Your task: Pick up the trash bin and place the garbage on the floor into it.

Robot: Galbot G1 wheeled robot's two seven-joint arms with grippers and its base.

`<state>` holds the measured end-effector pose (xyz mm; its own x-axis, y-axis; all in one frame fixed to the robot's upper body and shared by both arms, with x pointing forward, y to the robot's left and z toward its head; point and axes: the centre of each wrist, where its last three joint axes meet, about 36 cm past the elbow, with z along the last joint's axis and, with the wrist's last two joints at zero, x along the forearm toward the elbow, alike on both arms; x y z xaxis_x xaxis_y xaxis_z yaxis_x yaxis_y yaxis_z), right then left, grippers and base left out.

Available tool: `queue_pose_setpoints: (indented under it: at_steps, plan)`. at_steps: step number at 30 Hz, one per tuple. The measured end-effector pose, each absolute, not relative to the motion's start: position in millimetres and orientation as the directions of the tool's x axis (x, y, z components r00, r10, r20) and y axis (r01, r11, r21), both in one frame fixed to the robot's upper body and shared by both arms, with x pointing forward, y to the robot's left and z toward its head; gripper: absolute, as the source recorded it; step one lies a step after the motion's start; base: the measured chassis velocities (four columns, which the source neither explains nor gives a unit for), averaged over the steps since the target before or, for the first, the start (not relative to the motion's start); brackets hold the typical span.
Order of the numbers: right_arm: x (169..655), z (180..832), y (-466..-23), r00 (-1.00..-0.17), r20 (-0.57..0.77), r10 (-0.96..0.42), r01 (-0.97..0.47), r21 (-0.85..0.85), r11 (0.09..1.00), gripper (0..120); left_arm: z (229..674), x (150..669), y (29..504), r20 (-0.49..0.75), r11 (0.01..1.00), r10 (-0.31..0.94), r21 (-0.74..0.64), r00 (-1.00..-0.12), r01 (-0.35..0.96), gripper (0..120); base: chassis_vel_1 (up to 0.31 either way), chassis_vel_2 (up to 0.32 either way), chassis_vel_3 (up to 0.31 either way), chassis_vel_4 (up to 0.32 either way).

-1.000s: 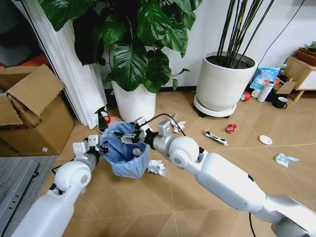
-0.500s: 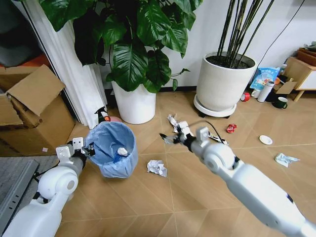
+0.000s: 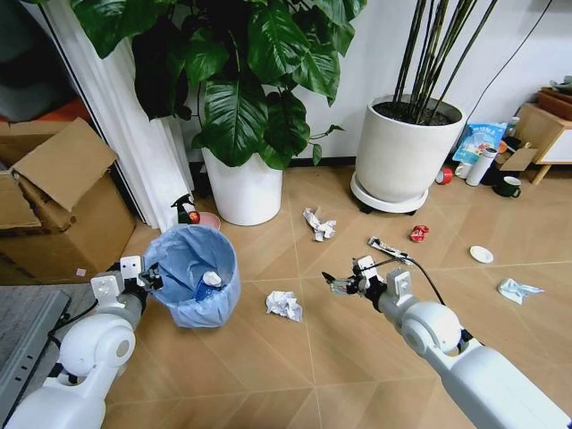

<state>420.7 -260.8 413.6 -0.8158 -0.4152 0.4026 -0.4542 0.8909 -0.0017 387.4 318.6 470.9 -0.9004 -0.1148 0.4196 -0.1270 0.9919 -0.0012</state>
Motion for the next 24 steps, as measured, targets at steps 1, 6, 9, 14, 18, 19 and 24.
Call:
queue_pose_setpoints:
  at_steps: [1,6,9,14,18,19,24]
  plan:
    - [417,412,-263,-0.815,0.406,-0.414,-0.454,-0.002,0.891,100,471,387,319,0.419,0.992,-0.117,0.0,-0.9,-0.13,0,-0.131,0.143,0.155,-0.132]
    - [404,402,-267,-0.807,0.423,-0.411,-0.454,0.001,0.891,100,470,384,319,0.424,0.992,-0.114,0.001,-0.898,-0.125,0,-0.158,0.17,0.19,-0.16]
    - [400,398,-263,-0.793,0.433,-0.429,-0.474,0.006,0.881,100,470,383,314,0.425,0.993,-0.102,-0.004,-0.899,-0.115,0,-0.175,0.161,0.192,-0.163]
    - [414,367,-253,-0.732,0.453,-0.51,-0.571,0.002,0.821,100,477,383,313,0.414,0.994,-0.096,-0.015,-0.905,-0.112,0,-0.077,0.097,0.074,-0.076]
    - [431,331,-240,-0.675,0.488,-0.553,-0.628,0.014,0.778,100,480,383,314,0.408,0.993,-0.102,-0.013,-0.907,-0.118,0,0.022,-0.01,-0.025,0.022]
    - [438,315,-230,-0.649,0.507,-0.566,-0.646,0.025,0.763,100,481,382,314,0.406,0.993,-0.104,-0.014,-0.908,-0.12,0,0.066,-0.041,-0.051,0.053]
    - [457,275,-188,-0.579,0.545,-0.607,-0.701,0.047,0.711,100,484,382,314,0.403,0.992,-0.108,-0.016,-0.909,-0.124,0,0.028,-0.013,-0.018,0.041]
